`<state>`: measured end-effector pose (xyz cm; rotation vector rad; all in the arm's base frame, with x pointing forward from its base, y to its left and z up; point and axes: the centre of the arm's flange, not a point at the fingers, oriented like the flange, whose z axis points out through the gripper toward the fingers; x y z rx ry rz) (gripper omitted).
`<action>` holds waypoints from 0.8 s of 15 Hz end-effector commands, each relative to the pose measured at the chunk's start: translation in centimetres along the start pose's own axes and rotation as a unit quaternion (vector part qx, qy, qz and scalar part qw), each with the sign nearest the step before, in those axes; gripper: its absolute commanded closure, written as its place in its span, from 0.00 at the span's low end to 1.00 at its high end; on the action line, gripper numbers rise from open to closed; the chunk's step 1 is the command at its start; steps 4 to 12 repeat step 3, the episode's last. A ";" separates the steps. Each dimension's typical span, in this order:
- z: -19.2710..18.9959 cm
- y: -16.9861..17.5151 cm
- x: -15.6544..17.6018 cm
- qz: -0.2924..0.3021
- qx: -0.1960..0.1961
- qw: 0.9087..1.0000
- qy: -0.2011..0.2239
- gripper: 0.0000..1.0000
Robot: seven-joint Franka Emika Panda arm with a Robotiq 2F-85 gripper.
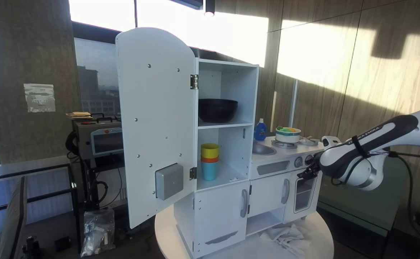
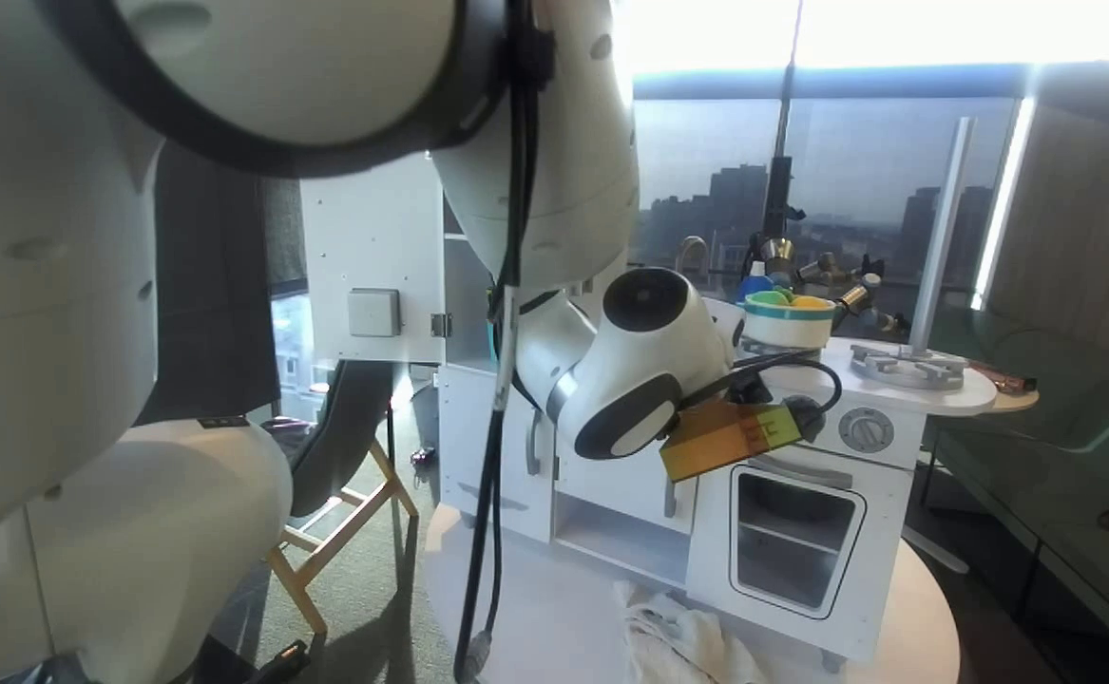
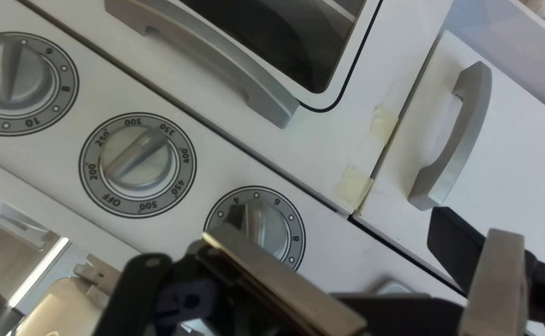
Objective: Turn the dial on the mini stove
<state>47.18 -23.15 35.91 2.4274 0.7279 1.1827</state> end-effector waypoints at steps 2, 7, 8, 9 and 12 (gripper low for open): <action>-3.0 1.6 3.0 0.049 0.007 0.995 -0.092 0.00; -3.1 1.8 3.1 0.058 0.009 0.993 -0.106 0.00; -3.1 1.8 3.1 0.058 0.009 0.993 -0.106 0.00; -3.1 1.8 3.1 0.058 0.009 0.993 -0.106 0.00; -3.1 1.8 3.1 0.058 0.009 0.993 -0.106 0.00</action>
